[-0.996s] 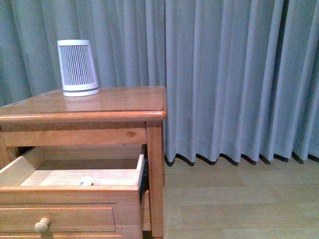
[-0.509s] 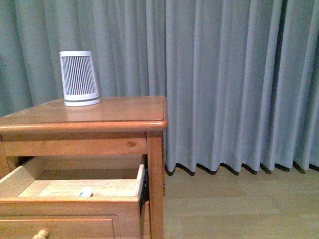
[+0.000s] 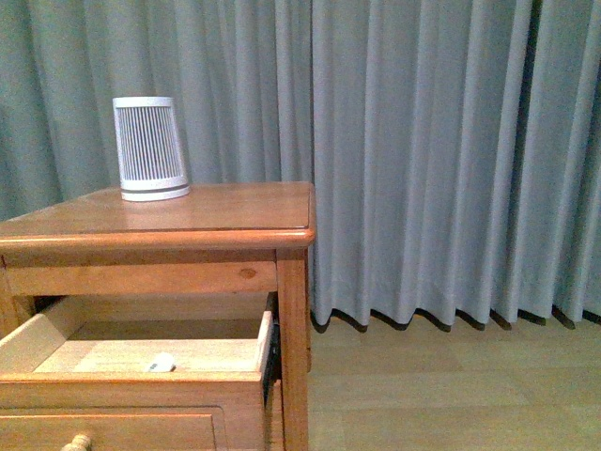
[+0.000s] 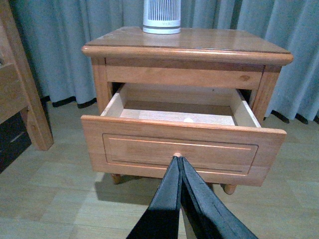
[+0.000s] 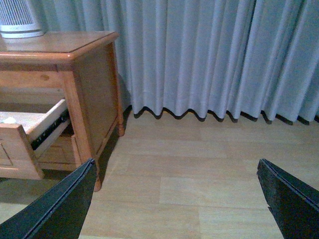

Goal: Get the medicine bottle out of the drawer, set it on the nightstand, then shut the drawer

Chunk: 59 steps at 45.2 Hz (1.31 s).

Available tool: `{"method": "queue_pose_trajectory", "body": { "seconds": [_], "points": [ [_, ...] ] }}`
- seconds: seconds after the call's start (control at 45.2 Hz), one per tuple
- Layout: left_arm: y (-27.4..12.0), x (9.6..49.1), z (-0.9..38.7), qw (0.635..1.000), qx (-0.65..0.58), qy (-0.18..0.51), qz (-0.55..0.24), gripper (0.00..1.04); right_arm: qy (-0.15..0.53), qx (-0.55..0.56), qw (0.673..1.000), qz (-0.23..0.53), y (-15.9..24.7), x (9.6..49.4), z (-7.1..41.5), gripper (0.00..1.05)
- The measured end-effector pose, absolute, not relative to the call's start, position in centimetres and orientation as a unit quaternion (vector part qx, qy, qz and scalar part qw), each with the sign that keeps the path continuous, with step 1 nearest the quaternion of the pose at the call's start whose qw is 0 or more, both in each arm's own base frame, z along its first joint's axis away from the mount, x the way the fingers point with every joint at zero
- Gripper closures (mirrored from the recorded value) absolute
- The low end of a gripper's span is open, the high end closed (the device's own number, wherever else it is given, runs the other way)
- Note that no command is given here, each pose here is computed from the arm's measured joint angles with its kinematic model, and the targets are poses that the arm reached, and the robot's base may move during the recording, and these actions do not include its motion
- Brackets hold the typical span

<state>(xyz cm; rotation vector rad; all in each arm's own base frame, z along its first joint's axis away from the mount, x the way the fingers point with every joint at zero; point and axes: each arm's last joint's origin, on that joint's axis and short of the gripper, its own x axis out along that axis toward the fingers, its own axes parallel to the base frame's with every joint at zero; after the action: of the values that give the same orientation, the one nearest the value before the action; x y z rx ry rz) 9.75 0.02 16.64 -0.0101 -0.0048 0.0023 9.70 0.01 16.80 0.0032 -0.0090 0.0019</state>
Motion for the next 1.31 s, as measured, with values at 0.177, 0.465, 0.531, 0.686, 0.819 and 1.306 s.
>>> {"method": "queue_pose_trajectory", "body": {
  "seconds": [0.177,0.465,0.531,0.686,0.819,1.306],
  "points": [
    [0.02,9.75,16.63,1.0,-0.005,-0.002,0.001,0.61,-0.004,0.002,1.0,0.001,0.01,9.7,16.8,0.07],
    [0.01,9.75,16.63,1.0,-0.005,-0.002,0.0,0.11,-0.004,0.002,1.0,-0.001,0.0,9.7,16.8,0.07],
    [0.02,9.75,16.64,1.0,-0.004,-0.002,0.001,0.05,-0.005,0.002,1.0,-0.001,0.01,9.7,16.81,0.07],
    [0.02,9.74,16.65,1.0,-0.004,-0.003,0.001,0.07,-0.005,0.002,1.0,-0.001,0.01,9.7,16.81,0.07],
    [0.01,9.74,16.65,1.0,-0.004,-0.004,0.001,0.07,-0.005,0.002,1.0,0.0,0.01,9.69,16.82,0.07],
    [0.01,9.74,16.63,1.0,-0.004,-0.003,0.0,0.07,-0.005,0.002,1.0,0.003,0.02,9.7,16.81,0.07]
  ]
}}
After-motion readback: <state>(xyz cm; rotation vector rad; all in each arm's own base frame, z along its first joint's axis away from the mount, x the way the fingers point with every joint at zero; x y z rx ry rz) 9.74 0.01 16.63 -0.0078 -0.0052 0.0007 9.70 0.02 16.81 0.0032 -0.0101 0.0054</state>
